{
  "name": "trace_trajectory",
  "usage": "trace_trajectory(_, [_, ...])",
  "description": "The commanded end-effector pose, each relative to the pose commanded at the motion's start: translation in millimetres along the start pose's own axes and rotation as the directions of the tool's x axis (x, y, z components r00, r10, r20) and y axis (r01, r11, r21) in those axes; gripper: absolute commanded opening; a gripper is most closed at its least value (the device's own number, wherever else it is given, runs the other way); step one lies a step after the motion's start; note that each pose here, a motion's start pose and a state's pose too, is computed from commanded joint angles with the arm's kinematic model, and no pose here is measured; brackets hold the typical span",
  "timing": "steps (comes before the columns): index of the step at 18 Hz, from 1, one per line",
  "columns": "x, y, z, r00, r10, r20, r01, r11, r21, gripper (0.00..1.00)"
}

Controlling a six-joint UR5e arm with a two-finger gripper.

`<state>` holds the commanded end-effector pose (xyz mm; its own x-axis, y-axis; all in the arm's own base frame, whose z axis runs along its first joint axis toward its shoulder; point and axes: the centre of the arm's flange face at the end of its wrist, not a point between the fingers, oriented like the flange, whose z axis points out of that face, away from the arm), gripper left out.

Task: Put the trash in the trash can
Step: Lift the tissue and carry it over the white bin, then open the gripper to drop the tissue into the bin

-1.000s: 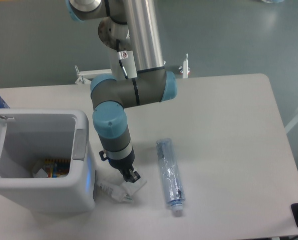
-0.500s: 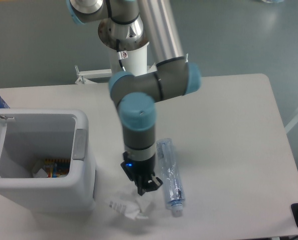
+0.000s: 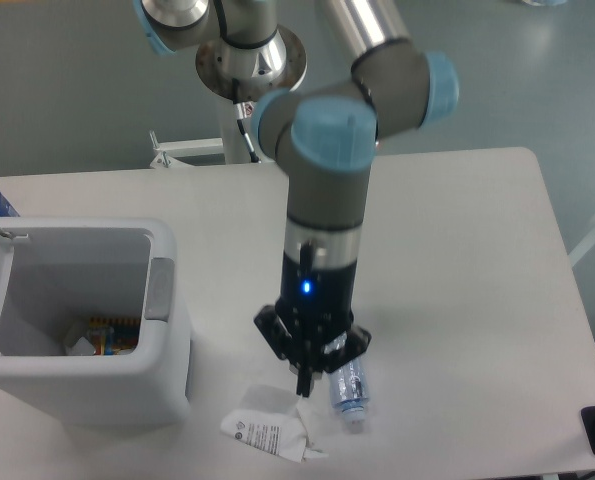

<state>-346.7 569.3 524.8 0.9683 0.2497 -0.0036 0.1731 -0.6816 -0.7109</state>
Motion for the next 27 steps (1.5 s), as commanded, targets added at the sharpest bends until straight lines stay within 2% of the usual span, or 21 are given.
trace_trajectory(3, [34.6, -15.7, -32.5, 0.995, -0.1, -0.01, 0.101, 0.994, 0.041, 0.0])
trace_trajectory(8, [129.4, -19.6, -41.4, 0.993, -0.073, -0.095, 0.076, 0.997, 0.029, 0.0])
trace_trajectory(12, [182.7, -1.8, -51.3, 0.99, -0.089, -0.112, 0.089, 0.996, -0.005, 0.01])
trace_trajectory(13, [189.5, 2.7, -55.6, 0.989, -0.091, -0.113, 0.091, 0.996, -0.008, 0.05])
trace_trajectory(15, [198.1, 11.2, -62.3, 0.989, -0.086, -0.12, 0.085, 0.996, -0.013, 0.28])
trace_trajectory(17, [198.5, 12.9, -64.2, 0.989, -0.086, -0.117, 0.085, 0.996, -0.014, 0.71])
trace_trajectory(18, [197.8, 12.3, -64.8, 0.99, -0.087, -0.109, 0.086, 0.996, -0.012, 0.83])
trace_trajectory(19, [196.7, 11.0, -66.8, 0.991, -0.088, -0.104, 0.087, 0.996, -0.008, 1.0])
trace_trajectory(24, [183.8, 8.5, -66.7, 0.977, -0.192, -0.09, 0.192, 0.981, -0.01, 1.0])
trace_trajectory(27, [123.0, 11.7, -67.7, 0.943, -0.332, -0.021, 0.333, 0.943, 0.004, 1.0])
